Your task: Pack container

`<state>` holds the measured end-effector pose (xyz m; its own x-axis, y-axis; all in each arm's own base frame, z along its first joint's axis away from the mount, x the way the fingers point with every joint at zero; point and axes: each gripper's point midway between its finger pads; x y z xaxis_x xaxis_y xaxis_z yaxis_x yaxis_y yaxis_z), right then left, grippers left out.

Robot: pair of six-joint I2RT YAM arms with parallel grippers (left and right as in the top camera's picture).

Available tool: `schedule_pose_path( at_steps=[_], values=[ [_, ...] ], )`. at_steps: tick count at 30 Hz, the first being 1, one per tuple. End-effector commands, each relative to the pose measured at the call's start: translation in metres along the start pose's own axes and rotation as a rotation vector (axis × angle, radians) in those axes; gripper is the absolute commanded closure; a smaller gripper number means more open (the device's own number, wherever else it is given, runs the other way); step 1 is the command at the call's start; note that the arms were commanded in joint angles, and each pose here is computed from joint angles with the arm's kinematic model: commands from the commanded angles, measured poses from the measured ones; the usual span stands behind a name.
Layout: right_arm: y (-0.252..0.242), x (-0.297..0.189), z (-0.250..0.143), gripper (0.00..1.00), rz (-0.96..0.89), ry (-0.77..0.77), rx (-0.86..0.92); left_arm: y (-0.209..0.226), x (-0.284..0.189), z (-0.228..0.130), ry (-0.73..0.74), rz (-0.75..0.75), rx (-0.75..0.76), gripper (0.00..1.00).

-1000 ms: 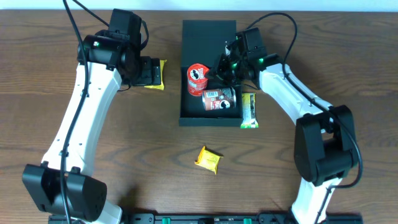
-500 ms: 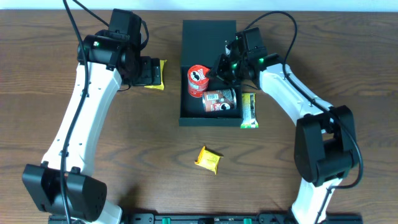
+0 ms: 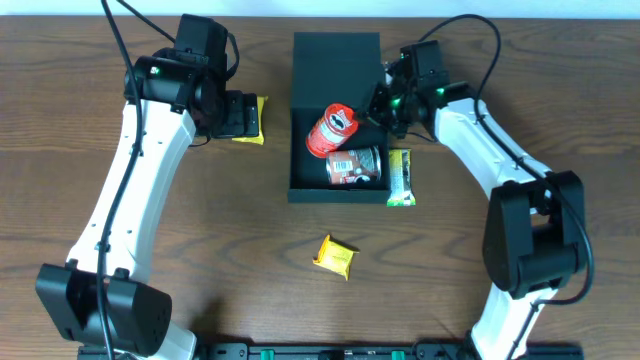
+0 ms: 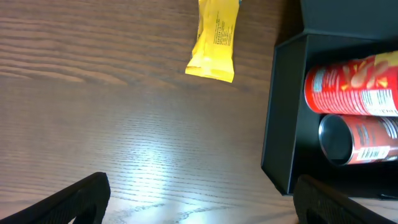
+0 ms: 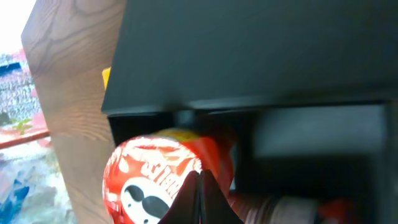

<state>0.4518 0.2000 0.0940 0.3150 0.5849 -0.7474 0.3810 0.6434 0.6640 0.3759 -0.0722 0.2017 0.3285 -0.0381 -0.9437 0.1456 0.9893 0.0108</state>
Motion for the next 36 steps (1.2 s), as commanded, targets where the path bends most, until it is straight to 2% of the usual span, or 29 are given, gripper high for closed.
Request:
schedule_pose_path(
  at_steps=[1,10,16,24,28,36],
  values=[
    [-0.008,-0.005,0.007,0.98,-0.032,-0.03,-0.026,0.002,0.001,-0.001,0.006,-0.001,0.005,0.05],
    [-0.026,-0.006,0.007,0.98,-0.12,-0.043,-0.032,0.002,0.001,-0.001,0.006,-0.001,0.005,0.05],
    [0.008,-0.007,-0.014,0.98,0.066,0.098,-0.011,0.002,0.001,-0.001,0.006,-0.001,0.005,0.04],
    [0.034,-0.014,-0.035,0.98,0.206,0.238,0.04,0.002,0.002,0.0,0.005,-0.001,0.005,0.04],
    [0.036,-0.009,-0.048,0.98,0.19,0.265,0.043,0.002,0.002,0.002,-0.004,-0.002,0.005,0.05],
    [0.023,0.004,-0.057,0.99,0.071,0.218,0.021,0.002,0.002,0.002,-0.004,-0.002,0.005,0.05]
  ],
)
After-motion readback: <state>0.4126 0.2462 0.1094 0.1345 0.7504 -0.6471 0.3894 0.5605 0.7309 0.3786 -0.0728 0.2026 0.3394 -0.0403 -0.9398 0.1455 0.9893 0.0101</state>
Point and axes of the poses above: each gripper's point midway between its finger pads, its own x axis out along the fingers, its own y axis along the line the jaws close on, z = x × y, and after that the axes turned 11 degrees about x, right-handed
